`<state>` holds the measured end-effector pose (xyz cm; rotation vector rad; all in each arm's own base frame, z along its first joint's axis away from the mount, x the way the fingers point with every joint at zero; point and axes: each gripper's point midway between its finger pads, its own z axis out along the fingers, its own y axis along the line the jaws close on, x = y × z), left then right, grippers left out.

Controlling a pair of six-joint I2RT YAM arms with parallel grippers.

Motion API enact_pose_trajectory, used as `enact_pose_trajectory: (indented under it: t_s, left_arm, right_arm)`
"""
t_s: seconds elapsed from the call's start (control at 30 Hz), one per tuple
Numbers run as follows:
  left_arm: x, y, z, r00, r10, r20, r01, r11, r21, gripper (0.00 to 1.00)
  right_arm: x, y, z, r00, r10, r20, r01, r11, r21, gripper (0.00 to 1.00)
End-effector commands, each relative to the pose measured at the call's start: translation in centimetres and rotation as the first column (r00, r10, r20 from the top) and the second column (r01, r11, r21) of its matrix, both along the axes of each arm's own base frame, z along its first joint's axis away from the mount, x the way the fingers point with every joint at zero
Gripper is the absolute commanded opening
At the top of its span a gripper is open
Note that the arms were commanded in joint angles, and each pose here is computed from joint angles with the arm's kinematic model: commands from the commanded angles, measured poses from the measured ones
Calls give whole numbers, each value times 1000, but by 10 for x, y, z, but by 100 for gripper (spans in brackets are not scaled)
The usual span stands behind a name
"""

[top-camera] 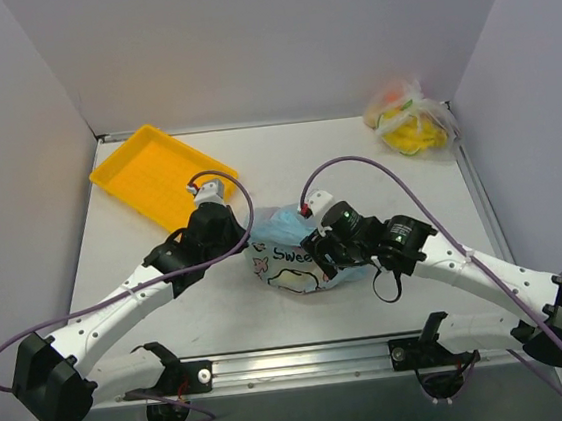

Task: Untie the knot of the plastic bag and take out the fruit

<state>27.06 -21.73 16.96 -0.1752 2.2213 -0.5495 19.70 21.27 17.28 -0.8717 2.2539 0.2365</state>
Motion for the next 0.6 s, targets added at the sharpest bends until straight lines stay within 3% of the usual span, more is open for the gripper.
enact_pose_trajectory:
  t_s: [0.0,0.23,0.4,0.43,0.53,0.57]
  left_arm:
    - [0,-12,24,999,-23,23,25,998,-63,0]
    - [-2,-5,25,999,-25,20,26,999,-32,0]
    - [0,0,28,1000,-16,23,16,1000,-8,0]
    - [-1,1,27,1000,-16,20,16,1000,-1,0]
    - [3,7,28,1000,-3,24,3,1000,18,0]
    - [4,10,28,1000,6,29,-7,1000,26,0]
  right_arm:
    - [12,-21,-9,997,-22,76,34,987,-155,68]
    - [22,-15,-30,994,30,105,-3,969,-247,72]
    - [22,-14,-53,994,46,98,-13,950,-312,67]
    - [23,-15,-55,994,42,102,-8,948,-318,64]
    - [32,-27,-53,985,-6,171,63,941,-333,43]
    - [36,-32,-50,980,-27,197,93,937,-336,30]
